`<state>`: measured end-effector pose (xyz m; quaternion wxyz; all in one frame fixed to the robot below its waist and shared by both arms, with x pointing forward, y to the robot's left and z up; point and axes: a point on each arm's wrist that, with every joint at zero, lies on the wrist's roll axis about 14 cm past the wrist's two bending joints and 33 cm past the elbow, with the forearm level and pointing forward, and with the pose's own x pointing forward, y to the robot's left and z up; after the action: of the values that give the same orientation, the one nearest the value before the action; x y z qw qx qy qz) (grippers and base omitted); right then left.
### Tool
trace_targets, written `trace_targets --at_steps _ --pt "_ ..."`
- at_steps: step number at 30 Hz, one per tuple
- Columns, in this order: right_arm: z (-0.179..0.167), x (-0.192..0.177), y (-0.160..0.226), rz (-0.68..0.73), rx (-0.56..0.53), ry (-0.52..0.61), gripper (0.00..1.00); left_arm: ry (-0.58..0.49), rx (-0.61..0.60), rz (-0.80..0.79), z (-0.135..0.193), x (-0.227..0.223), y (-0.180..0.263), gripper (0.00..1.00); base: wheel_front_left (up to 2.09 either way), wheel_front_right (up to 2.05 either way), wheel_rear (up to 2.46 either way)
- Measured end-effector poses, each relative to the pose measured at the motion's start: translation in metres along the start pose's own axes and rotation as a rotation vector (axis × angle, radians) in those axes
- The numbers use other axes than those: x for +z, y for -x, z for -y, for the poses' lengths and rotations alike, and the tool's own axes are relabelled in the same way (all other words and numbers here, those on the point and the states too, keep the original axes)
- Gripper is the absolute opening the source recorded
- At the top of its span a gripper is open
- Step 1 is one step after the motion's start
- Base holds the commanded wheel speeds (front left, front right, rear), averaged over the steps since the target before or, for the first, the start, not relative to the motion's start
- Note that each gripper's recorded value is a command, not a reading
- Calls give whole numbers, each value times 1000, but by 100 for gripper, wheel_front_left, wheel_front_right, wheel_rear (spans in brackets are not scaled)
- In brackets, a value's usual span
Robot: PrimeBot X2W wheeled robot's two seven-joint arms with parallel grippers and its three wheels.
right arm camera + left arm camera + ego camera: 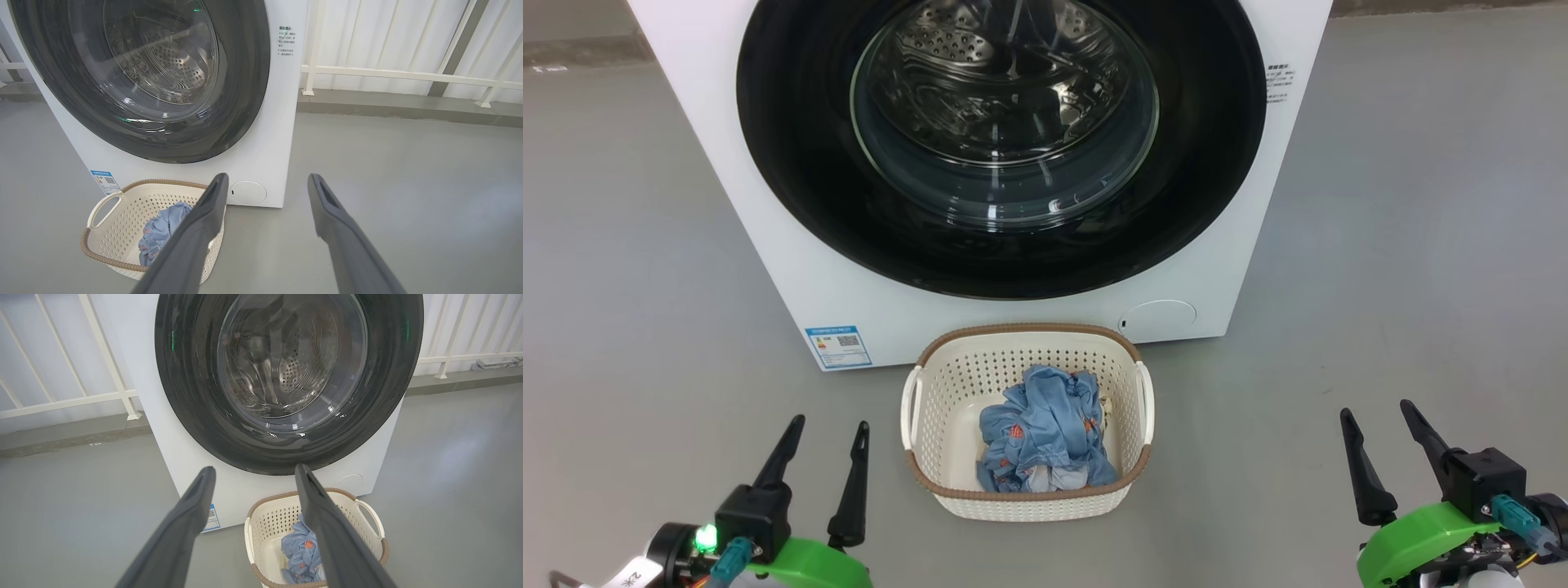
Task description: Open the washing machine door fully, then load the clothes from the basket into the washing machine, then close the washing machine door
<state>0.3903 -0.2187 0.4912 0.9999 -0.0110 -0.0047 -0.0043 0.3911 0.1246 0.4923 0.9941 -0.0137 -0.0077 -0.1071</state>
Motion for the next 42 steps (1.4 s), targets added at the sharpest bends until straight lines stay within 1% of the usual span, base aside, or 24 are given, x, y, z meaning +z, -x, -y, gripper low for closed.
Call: trace_targets --at_steps 15,21,28,42 --pt "1 1 0 4 -4 -6 100 6 11 -15 -3 -5 1 100 0 1 -1" --pt "2 3 1 8 -5 -6 100 -1 8 -13 -2 -4 1 100 32 32 -65" --pt "2 2 1 6 -7 -7 100 -8 7 -16 -2 -5 0 100 84 84 -167" --pt "6 3 2 9 -14 -10 100 -4 6 -13 -1 -4 -1 100 123 123 -245"
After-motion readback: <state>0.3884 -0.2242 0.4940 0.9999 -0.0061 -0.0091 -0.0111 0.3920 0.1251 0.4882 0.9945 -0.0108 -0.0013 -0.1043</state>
